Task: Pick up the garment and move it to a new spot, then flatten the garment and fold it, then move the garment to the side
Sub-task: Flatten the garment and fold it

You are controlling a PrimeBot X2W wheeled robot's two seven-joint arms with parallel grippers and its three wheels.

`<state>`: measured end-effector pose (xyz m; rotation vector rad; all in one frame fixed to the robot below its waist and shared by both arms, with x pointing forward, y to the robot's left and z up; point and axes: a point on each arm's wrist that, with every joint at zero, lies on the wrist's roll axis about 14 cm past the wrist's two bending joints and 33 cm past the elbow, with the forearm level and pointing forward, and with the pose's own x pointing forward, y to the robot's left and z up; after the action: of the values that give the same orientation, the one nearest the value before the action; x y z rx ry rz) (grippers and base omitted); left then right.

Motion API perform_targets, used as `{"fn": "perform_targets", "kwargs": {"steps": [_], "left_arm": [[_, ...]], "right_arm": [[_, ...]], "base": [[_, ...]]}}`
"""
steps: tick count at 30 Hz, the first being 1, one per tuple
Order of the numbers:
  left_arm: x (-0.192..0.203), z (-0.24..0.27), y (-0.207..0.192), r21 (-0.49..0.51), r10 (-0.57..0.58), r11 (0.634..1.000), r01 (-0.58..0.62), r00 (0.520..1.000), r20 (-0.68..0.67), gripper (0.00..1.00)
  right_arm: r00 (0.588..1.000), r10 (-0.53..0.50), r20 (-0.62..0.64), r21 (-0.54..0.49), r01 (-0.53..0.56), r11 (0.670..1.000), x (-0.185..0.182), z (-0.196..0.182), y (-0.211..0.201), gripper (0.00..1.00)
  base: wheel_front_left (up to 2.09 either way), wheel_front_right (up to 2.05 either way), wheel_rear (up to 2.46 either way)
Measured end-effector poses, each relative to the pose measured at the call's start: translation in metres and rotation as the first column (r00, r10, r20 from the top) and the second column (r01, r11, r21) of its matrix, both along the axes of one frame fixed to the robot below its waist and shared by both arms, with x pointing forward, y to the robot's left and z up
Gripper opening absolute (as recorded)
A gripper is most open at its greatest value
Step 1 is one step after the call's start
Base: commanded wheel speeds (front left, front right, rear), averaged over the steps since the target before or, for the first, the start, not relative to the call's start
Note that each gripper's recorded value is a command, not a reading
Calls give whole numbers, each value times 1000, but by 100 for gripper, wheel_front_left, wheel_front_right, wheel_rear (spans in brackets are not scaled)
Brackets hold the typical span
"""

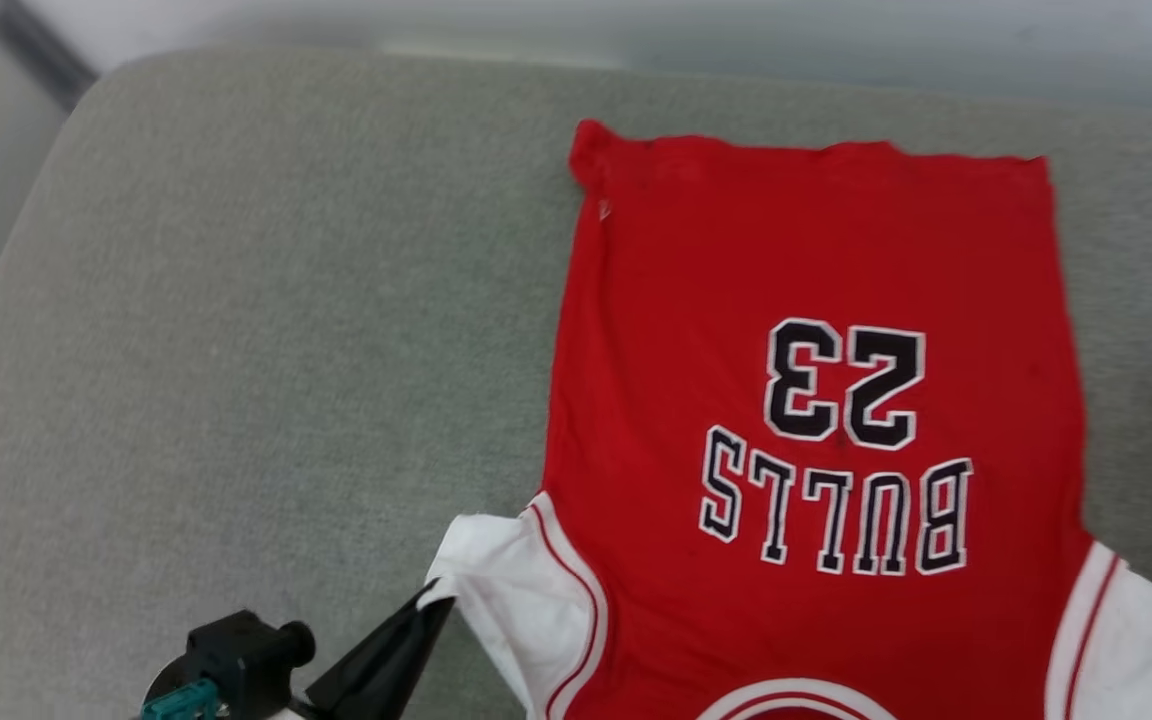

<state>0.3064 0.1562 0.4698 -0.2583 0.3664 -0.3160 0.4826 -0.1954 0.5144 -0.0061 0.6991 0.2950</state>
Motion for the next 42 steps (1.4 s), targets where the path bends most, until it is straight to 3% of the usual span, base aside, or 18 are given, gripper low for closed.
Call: {"fn": "perform_targets", "kwargs": {"steps": [5,15,25,33,34,35,36,42], "left_arm": [[11,6,-7,-75,16,997,-15,1000,2,0],[24,-1,5,-34,58,998,-59,998,-23,0],[29,-20,11,-25,120,992,-123,990,-78,0],[30,-32,19,25,129,992,-127,988,-86,0],[31,-33,18,20,131,991,-130,987,-90,0],[31,-33,18,13,134,991,-133,987,-91,0],[31,-33,17,6,138,990,-138,987,-88,0],[32,-27,21,20,140,990,-139,988,-59,0]], "right_arm": [[998,-19,-55,0,19,1000,58,-14,13,100],[971,-60,-233,-61,47,997,137,-71,37,100],[910,-84,-405,-119,38,992,154,-142,62,100],[893,-66,-444,-169,-11,985,149,-170,69,100],[892,-65,-447,-165,-11,986,148,-171,69,45],[892,-62,-447,-159,-11,987,148,-171,70,16],[893,-62,-446,-153,-8,988,148,-170,70,0],[893,-72,-445,-160,0,987,140,-167,61,0]], "base": [[0,0,0],[0,0,0],[0,0,0],[0,0,0],[0,0,0],[0,0,0],[0,0,0],[0,0,0]]}}
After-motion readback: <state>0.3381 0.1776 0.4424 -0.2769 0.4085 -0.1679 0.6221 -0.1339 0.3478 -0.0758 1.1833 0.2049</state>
